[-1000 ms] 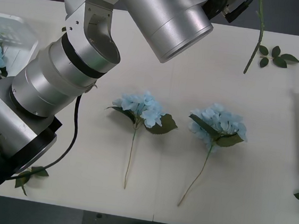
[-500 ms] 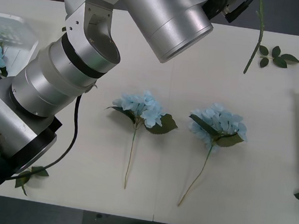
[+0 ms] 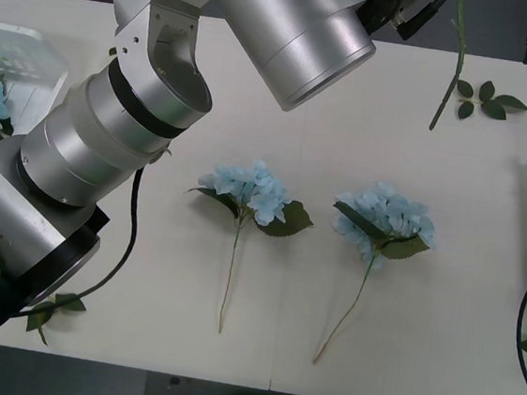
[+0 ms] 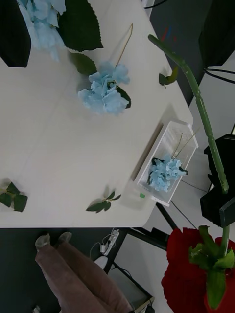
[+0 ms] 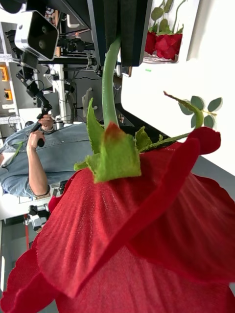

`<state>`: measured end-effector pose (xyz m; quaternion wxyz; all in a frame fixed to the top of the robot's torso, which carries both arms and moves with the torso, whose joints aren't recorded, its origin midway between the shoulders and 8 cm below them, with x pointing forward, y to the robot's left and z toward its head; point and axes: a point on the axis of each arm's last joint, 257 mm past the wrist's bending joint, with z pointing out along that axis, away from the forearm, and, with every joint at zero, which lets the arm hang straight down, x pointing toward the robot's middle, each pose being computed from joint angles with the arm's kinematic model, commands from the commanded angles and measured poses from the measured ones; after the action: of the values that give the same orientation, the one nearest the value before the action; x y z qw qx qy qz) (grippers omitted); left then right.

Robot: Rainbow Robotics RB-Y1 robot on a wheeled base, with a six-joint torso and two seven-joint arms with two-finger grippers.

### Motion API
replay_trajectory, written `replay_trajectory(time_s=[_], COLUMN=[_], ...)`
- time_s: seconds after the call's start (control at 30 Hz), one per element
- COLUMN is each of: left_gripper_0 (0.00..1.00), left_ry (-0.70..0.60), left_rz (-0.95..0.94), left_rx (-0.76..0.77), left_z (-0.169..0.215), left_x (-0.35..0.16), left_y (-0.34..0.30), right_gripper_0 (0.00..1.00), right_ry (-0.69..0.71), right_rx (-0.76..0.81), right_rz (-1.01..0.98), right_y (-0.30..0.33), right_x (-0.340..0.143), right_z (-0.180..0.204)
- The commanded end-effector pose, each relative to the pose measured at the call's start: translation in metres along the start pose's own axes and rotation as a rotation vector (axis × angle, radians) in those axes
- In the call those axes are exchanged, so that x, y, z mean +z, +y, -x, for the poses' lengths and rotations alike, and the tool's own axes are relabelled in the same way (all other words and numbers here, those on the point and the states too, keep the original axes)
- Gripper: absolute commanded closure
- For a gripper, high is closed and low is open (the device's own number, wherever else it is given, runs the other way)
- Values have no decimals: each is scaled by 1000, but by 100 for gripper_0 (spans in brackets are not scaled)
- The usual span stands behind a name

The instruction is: Put the red flowers into the right box and the blue flowers into the left box

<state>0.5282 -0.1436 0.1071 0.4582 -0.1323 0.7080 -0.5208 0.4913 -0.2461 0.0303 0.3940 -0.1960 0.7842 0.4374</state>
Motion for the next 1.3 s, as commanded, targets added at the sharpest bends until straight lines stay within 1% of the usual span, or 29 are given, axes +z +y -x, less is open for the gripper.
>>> replay_trajectory(time_s=[0.03,0.13,0.33,0.67,0.7,0.73,0.77,0.8,0.83,0.87,0.97,1.3], left_gripper_0=[100,100,100,100,100,100,100,100,100,100,100,100], left_ry=[-9,-9,-9,-9,-9,-9,-9,-9,-9,-9,-9,-9], left_rz=[-76,-76,-76,-76,-76,-76,-76,-76,-76,-76,-76,-76], left_rx=[4,4,4,4,4,4,4,4,4,4,4,4], left_z=[4,4,4,4,4,4,4,4,4,4,4,4], left_x=[-9,-9,-9,-9,-9,-9,-9,-9,-9,-9,-9,-9], left_y=[-38,-38,-38,-38,-38,-38,-38,-38,-38,-38,-38,-38], right_gripper_0=[0,0,0,0,10,30,40,77,97,100,100,100], right_ry=[-8,7,17,36,42,47,50,56,60,66,84,87], right_rx=[30,54,54,50,54,59,60,64,79,92,141,144], right_rz=[50,80,122,179,187,196,197,203,207,211,224,238], right_y=[28,39,52,70,72,75,75,77,78,79,84,88], right_x=[18,34,54,73,75,77,78,80,80,81,83,83], right_z=[20,22,22,20,19,17,16,15,14,13,11,10])
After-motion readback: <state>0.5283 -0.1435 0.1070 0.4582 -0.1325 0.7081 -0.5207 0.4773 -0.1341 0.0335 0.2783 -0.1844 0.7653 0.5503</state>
